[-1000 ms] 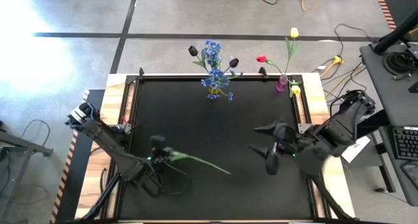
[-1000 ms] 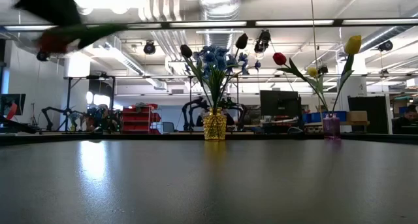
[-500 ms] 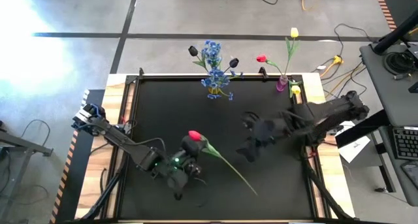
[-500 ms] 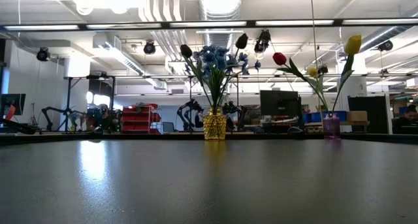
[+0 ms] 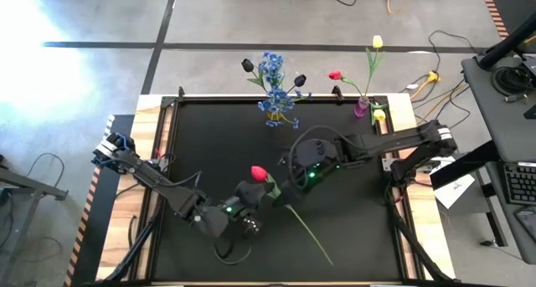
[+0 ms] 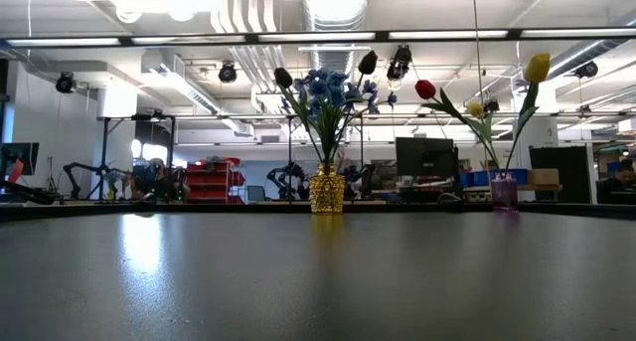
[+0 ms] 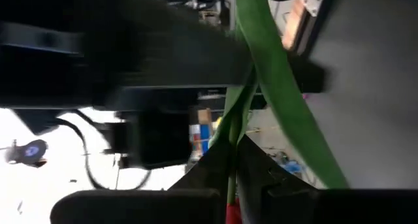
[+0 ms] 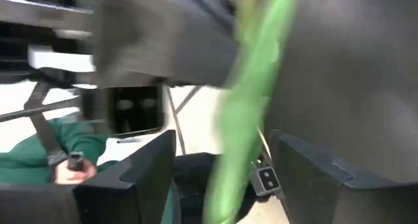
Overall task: Sort flowers into vase by color
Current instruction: Put the red flower into the pink vase
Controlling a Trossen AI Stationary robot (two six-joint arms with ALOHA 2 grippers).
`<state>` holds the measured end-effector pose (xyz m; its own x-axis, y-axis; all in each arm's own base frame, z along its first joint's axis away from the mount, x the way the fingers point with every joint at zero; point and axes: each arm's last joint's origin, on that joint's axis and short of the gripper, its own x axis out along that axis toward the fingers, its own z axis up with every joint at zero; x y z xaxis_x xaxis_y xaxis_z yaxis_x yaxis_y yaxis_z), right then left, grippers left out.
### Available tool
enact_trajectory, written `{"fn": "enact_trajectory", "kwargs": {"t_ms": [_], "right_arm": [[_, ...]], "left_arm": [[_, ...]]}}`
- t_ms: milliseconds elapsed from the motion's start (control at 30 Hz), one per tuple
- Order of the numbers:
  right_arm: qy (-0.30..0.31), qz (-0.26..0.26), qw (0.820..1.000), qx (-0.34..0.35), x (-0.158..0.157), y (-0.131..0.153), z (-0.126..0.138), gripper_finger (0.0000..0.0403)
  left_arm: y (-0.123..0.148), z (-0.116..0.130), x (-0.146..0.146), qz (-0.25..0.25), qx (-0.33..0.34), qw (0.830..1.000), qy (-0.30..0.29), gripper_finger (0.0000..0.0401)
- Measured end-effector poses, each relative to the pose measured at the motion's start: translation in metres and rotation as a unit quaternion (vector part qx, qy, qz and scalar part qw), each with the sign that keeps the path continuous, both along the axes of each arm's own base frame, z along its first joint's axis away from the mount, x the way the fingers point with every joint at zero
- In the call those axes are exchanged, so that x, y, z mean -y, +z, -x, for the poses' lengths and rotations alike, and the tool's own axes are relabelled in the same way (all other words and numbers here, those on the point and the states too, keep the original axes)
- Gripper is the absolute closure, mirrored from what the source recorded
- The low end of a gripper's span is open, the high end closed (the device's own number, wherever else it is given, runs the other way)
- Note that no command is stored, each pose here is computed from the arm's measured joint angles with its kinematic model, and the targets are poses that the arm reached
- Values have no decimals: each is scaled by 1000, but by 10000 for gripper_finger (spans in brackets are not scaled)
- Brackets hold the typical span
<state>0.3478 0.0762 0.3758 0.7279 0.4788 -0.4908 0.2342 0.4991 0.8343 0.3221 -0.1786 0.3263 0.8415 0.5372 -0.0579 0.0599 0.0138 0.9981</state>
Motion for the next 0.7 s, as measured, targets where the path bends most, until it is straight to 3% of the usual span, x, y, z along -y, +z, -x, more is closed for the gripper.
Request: {"fn": "enact_trajectory", "kwargs": {"t_ms": [167,467,700], "right_arm": [[5,2,1000,-8,-4,-5,-3,209],[-10,5,1000,19,2,12,10,287],[-10,1,1000,2,1,3,3,340]], "left_arm": [[5,1,1,-8,7,1000,-2,401],[5,1,3,-13,2,1000,-18,401],[5,0,1,-13,1,1000,-22,401]]}}
